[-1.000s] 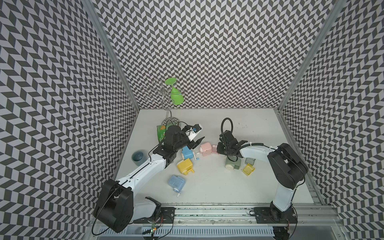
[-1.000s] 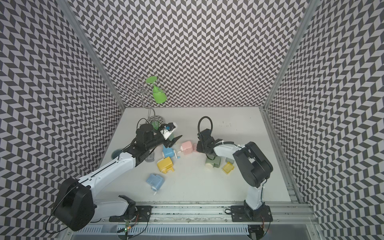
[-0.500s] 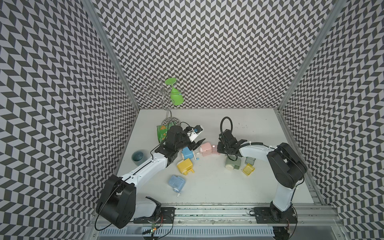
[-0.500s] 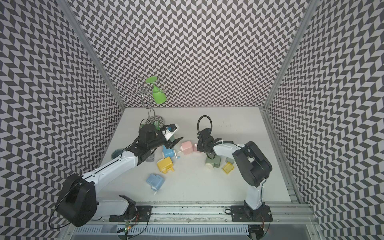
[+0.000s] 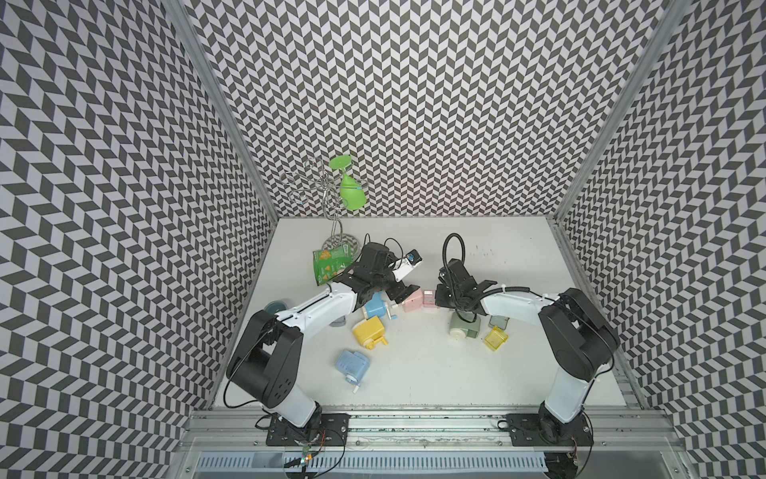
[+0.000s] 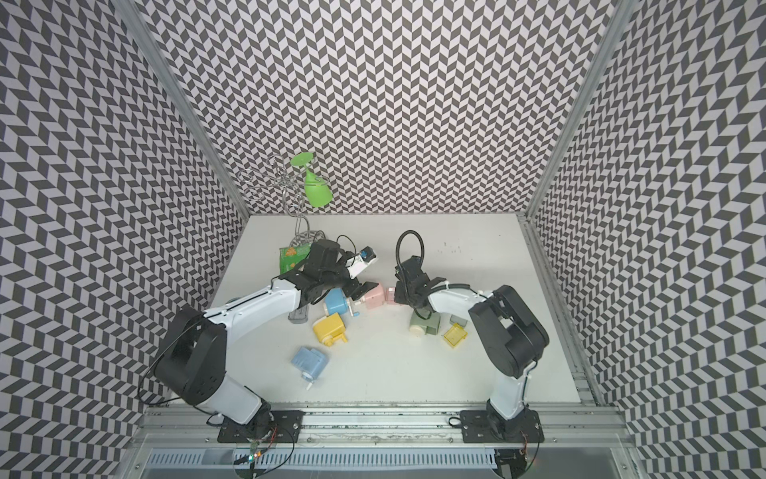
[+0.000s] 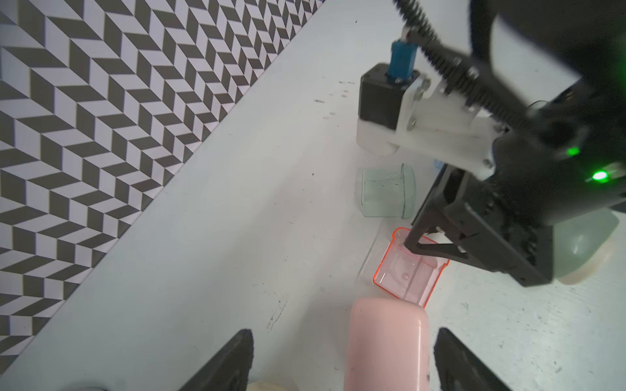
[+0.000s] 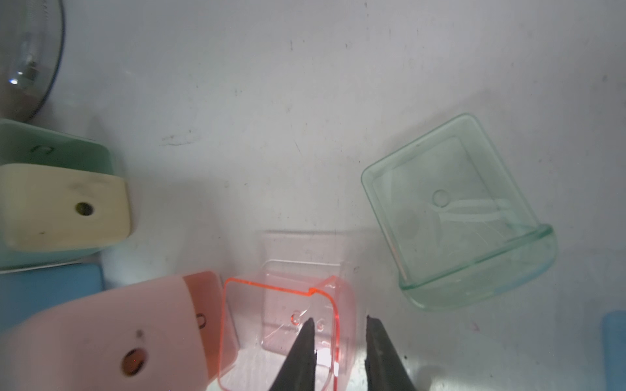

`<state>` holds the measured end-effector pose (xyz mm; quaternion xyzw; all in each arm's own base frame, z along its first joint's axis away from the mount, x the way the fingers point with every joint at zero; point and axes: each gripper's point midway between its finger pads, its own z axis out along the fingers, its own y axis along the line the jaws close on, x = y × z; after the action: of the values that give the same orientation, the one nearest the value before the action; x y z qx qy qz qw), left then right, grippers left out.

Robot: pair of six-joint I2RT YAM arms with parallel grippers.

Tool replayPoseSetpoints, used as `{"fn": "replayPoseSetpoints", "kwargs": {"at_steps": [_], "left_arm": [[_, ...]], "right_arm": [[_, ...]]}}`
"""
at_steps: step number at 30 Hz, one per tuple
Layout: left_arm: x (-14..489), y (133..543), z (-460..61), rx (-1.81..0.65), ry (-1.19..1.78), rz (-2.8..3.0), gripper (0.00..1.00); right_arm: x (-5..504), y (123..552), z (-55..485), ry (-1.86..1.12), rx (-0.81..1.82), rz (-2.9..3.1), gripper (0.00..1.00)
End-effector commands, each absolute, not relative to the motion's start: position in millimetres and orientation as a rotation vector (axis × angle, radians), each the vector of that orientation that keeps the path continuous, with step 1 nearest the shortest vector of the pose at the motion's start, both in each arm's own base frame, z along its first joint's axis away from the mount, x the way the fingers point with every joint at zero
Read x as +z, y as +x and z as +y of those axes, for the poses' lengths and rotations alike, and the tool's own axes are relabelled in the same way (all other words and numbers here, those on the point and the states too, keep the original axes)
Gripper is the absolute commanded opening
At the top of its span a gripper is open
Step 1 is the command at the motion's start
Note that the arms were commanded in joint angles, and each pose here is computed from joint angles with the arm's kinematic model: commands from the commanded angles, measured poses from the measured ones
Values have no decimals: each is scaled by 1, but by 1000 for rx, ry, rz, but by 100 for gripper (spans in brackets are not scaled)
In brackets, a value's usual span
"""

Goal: Put the tray back into the pencil sharpener
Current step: Adjust the container at the center of the board.

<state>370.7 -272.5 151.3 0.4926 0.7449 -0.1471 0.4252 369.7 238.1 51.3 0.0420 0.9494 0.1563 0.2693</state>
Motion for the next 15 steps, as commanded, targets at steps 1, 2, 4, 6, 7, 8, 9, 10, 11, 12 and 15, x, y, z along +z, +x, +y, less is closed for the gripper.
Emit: {"fn": "replayPoseSetpoints", "kwargs": {"at_steps": [1,2,4,6,7,8,9,10,11,12,15], "left_arm": [[133,365,-272,-386,1286,1963,88],[129,364,-273,-390,1297,1977,89],[122,365,-273,-396,1318,2007,91],[116,364,-274,-407,1340,2022,92],[114,363,-276,-415,1353,2026,92],[112,362,-276,-421,1365,2027,92],[109,362,-277,-424,1376,2030,92],[107,361,-277,-427,1385,2033,92],[104,360,-278,-431,1402,2035,92],[100,359,-278,-431,1415,2041,92],[93,358,-278,-435,1443,2053,91]], "right_arm": [[90,379,241,96,527,2444,30],[94,378,240,95,537,2434,32],[101,376,237,98,552,2414,34],[107,374,233,99,562,2398,35],[108,373,232,101,565,2392,35],[111,373,230,106,570,2384,35],[111,372,228,107,573,2384,35],[112,371,226,110,575,2382,35],[113,371,225,112,579,2379,35],[114,371,224,112,583,2377,35],[117,369,223,108,594,2369,35]]}}
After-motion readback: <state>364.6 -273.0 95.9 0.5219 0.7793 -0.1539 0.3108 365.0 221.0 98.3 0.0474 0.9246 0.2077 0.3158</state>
